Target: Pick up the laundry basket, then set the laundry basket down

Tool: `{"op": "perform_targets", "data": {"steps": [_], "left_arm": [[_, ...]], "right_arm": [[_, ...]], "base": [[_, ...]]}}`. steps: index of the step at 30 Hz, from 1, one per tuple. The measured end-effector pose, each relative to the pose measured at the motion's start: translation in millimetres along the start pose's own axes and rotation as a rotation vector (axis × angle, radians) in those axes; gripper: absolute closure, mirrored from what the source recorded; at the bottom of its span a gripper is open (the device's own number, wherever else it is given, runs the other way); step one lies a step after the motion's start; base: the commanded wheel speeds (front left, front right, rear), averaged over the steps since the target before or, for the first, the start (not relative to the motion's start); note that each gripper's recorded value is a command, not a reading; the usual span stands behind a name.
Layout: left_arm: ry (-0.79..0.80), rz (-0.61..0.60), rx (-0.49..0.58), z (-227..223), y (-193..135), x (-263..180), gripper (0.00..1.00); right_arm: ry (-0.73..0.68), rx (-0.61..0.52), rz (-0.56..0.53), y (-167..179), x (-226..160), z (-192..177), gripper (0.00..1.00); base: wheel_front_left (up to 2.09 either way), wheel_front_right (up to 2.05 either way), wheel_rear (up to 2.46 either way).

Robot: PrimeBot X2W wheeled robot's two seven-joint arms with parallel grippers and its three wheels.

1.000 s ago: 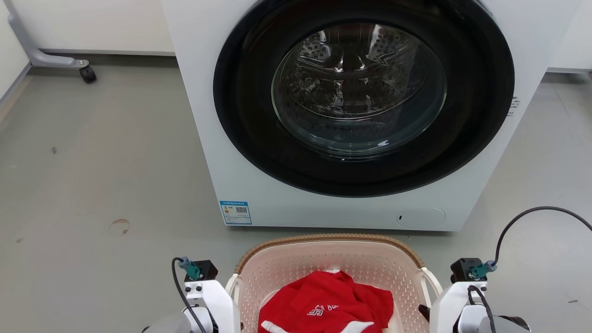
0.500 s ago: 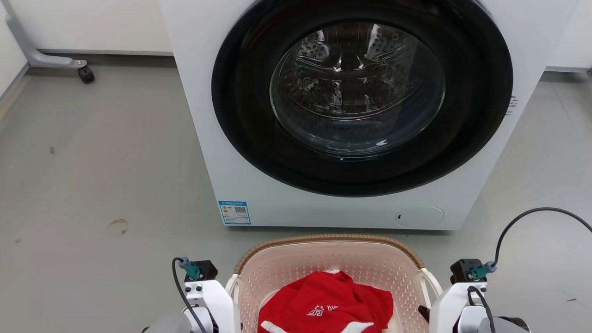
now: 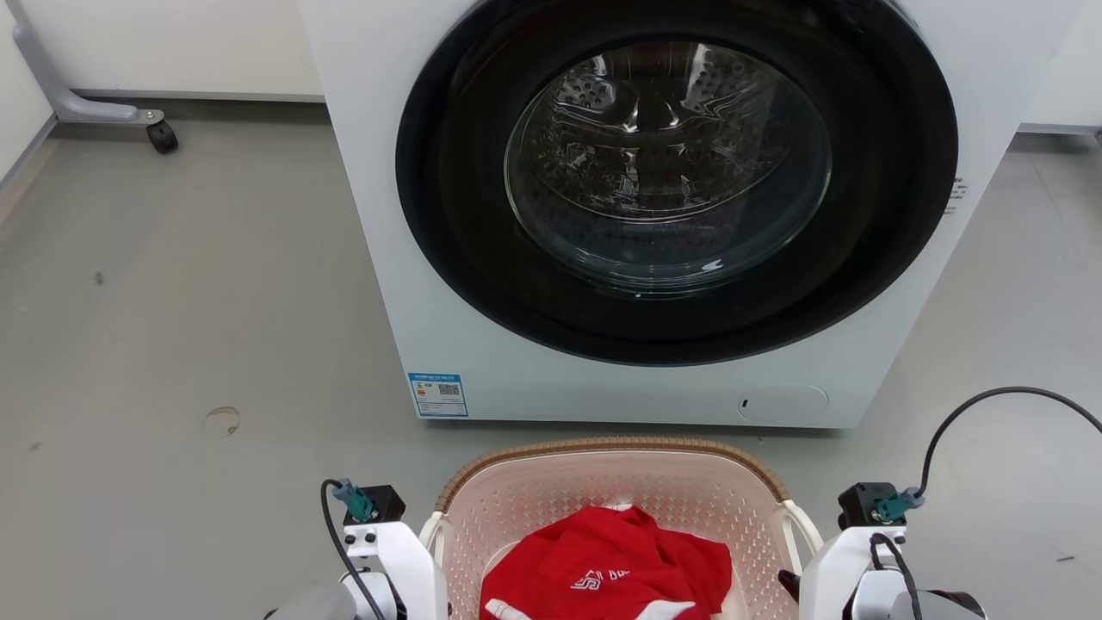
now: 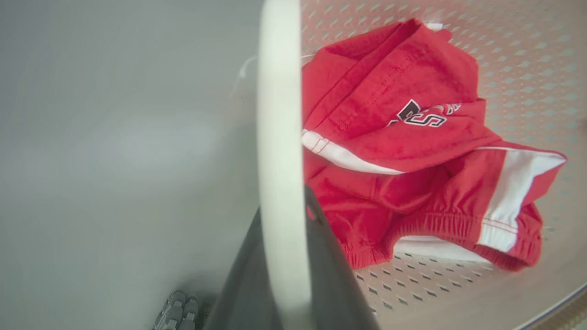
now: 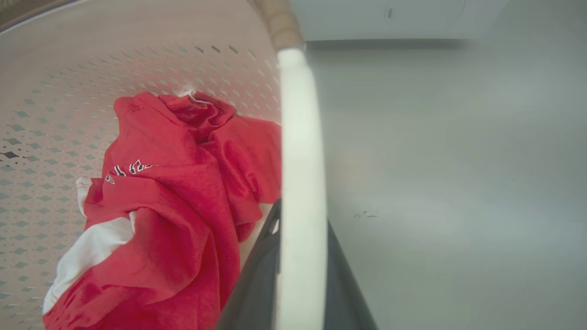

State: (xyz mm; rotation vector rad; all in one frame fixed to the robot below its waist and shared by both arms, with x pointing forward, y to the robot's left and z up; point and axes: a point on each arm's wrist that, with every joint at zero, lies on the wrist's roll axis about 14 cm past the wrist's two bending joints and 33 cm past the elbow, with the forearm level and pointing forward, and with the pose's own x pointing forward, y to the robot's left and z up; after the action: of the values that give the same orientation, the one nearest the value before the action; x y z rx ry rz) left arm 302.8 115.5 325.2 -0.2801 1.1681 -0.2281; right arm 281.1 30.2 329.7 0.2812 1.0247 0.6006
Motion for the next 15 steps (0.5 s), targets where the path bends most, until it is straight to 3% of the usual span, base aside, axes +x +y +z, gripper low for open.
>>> {"op": "perform_targets", "data": {"steps": [15], "left_arm": [[0.002,0.003,0.003,0.4,-0.8,0.7,1.0]], "right_arm": [[0.002,-0.001,-0.002,-0.9,-0.8,-1.3,1.0]], "base": [[0.0,0.0,0.0]]}}
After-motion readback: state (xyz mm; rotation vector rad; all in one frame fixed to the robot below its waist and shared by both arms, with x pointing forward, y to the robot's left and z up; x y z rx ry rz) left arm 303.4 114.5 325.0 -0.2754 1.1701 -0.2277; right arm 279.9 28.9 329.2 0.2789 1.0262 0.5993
